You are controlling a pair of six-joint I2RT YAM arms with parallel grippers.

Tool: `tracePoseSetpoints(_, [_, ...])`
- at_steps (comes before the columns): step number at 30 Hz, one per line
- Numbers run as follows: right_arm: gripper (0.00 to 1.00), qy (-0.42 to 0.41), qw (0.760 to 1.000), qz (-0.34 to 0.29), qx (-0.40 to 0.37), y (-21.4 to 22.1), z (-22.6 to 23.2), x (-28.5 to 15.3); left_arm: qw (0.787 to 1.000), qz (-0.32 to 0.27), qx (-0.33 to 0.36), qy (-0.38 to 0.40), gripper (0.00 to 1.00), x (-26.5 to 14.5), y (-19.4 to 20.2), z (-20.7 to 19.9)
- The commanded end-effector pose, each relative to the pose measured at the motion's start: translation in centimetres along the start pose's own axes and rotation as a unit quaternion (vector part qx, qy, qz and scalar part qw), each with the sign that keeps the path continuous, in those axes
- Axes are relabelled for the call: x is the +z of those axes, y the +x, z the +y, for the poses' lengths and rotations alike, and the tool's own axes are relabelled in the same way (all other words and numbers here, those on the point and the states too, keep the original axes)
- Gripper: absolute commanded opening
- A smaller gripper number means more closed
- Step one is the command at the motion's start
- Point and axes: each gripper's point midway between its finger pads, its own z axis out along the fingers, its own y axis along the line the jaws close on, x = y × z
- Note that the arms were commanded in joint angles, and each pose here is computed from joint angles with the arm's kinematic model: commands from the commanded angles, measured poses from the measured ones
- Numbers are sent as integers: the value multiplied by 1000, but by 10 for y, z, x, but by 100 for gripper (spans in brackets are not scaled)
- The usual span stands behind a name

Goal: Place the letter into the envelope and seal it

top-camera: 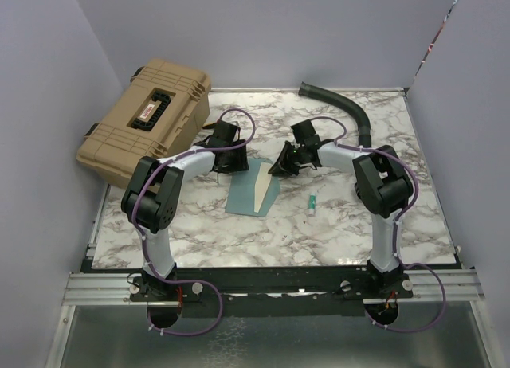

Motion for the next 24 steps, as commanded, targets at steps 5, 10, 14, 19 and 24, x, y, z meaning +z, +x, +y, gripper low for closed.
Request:
tracePoseSetpoints(5, [17, -46, 999, 4, -22, 1, 13, 10, 995, 100, 0, -9, 60, 14, 58, 16])
tracePoseSetpoints(10, [17, -96, 995, -6, -37, -1, 30, 7, 995, 101, -3, -7, 61, 14, 60, 15])
tracePoseSetpoints(14, [17, -99, 994, -1, -34, 1, 28, 9, 995, 101, -4, -7, 62, 14, 60, 15])
tracePoseSetpoints(19, [17, -90, 995, 9, -33, 3, 23, 17, 995, 99, -6, -4, 64, 14, 58, 13])
tracePoseSetpoints(24, [22, -63, 997, -4, -38, -2, 20, 7, 996, 85, -13, -17, 70, 10, 52, 16])
